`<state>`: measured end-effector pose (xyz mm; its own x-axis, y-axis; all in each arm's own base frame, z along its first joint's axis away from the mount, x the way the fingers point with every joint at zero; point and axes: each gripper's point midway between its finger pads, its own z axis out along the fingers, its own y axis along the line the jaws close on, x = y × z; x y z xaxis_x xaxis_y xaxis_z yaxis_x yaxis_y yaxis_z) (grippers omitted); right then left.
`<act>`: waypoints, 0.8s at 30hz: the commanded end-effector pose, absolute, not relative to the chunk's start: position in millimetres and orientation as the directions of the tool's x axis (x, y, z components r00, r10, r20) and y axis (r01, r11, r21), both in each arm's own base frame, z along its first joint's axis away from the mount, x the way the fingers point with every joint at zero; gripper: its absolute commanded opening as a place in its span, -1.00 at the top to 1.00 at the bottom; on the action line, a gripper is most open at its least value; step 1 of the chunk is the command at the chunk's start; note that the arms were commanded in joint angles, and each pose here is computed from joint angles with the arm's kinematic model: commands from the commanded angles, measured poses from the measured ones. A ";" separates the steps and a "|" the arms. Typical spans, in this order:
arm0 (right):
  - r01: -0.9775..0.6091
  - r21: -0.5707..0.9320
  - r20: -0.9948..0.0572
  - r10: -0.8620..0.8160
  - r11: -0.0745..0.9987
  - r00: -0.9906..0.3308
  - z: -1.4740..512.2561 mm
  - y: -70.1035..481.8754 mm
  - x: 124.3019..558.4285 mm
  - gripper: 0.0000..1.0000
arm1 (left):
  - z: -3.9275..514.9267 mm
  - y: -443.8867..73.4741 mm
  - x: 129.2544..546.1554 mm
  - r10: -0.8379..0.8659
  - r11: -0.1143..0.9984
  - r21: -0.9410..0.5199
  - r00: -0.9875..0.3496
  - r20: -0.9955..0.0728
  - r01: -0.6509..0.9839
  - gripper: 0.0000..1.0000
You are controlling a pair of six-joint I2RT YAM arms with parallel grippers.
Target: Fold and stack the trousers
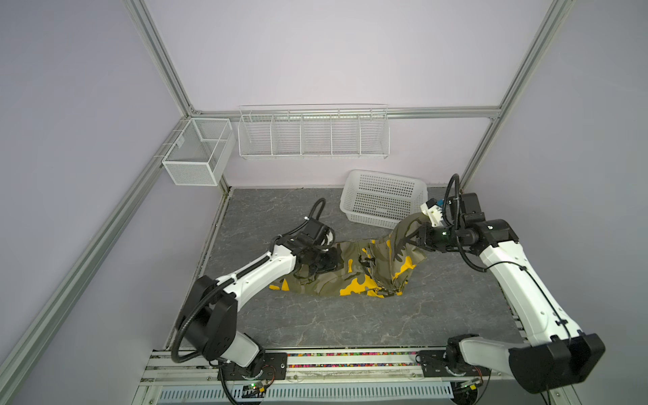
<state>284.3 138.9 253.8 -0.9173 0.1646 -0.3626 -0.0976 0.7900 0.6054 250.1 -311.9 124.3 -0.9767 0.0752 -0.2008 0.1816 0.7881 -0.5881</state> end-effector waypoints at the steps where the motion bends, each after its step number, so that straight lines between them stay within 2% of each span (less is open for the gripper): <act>1: -0.151 0.638 -0.397 0.155 0.755 -0.905 264.9 138.8 281.7 0.87 | 132.6 -370.0 253.4 0.102 0.707 -0.668 -0.968 -0.228 0.232 0.48; 6: -0.145 0.670 -0.408 0.198 0.728 -0.891 275.1 132.8 286.4 0.87 | 99.6 -406.5 238.2 0.205 0.691 -0.666 -0.960 -0.193 0.281 0.53; 13: -0.158 0.715 -0.415 0.231 0.681 -0.880 295.8 133.7 286.8 0.87 | 48.6 -399.7 228.6 0.277 0.754 -0.584 -0.952 -0.130 0.299 0.68; 18: -0.204 0.774 -0.425 0.254 0.599 -0.869 318.9 147.2 287.5 0.87 | 25.0 -400.5 224.1 0.297 0.762 -0.573 -0.949 -0.103 0.301 0.71; 24: -0.256 0.837 -0.421 0.268 0.484 -0.867 345.3 175.9 287.1 0.87 | 14.7 -411.0 234.7 0.294 0.760 -0.571 -0.948 -0.123 0.310 0.73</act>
<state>289.1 156.2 304.5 -0.8956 0.2674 -0.3555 -0.1349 0.5982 0.7899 232.1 -405.2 29.1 -0.9528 0.2804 -0.1163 0.2937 0.7543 -0.5872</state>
